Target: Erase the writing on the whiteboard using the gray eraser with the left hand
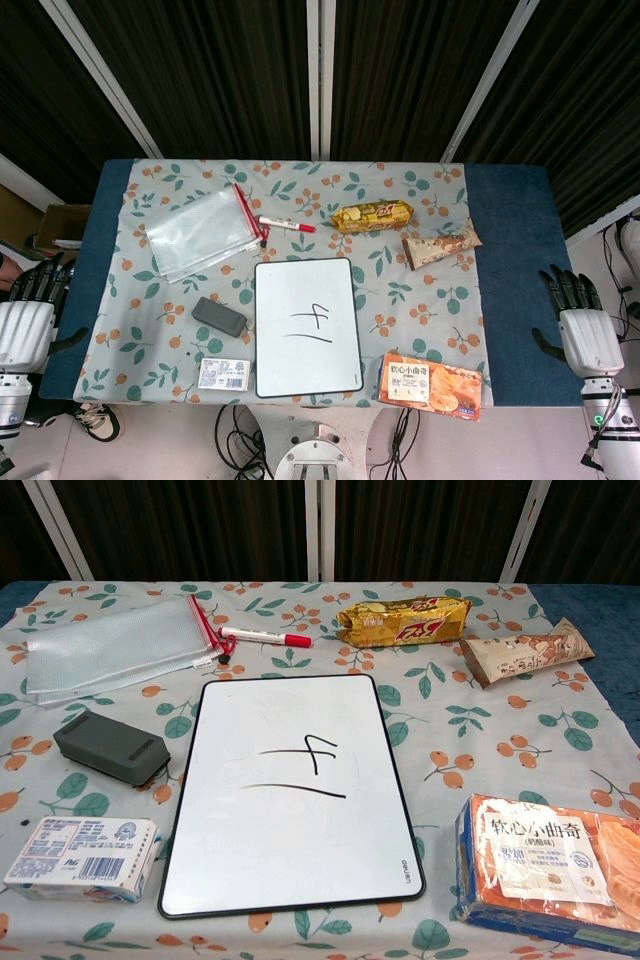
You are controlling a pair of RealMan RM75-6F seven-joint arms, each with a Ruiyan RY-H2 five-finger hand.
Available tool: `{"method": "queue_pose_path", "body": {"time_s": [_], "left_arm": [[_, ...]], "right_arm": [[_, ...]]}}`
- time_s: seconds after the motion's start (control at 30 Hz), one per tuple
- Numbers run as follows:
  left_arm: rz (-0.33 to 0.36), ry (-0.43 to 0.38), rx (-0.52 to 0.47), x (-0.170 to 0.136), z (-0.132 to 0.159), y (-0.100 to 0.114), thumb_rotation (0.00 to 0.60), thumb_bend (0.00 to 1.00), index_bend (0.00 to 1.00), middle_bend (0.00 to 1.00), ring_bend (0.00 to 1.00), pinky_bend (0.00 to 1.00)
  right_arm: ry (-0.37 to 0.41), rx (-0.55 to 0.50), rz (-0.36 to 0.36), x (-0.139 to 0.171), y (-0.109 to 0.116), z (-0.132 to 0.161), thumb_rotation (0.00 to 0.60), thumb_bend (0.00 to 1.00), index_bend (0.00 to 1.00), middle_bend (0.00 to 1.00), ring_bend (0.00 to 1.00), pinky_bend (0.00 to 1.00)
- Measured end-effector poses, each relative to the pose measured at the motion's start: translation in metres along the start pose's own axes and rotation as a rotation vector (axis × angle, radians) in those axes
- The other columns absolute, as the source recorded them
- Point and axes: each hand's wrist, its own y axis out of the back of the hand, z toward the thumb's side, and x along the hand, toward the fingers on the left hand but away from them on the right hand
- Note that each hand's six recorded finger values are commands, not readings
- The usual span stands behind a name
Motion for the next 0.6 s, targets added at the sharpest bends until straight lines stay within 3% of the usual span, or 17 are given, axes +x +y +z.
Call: {"method": "queue_pose_path", "body": {"time_s": [0.37,0.6], "left_arm": [[-0.011,-0.026,-0.004,0.004,0.005,-0.004,0.6,0.0,0.0,0.02,0.06,0.16],[-0.025,-0.139,0.016,0.006,0.027,-0.008,0.6,0.0,0.05,0.07,0.07,0.21]], "right_arm": [[-0.014,-0.001,-0.01,0.001,0.003,-0.004,0.6,0.19,0.0,0.0,0.0,0.0],[-0.017,-0.023,-0.036,0.002,0.015,-0.008,0.6,0.19,0.0,0.0,0.0,0.0]]}}
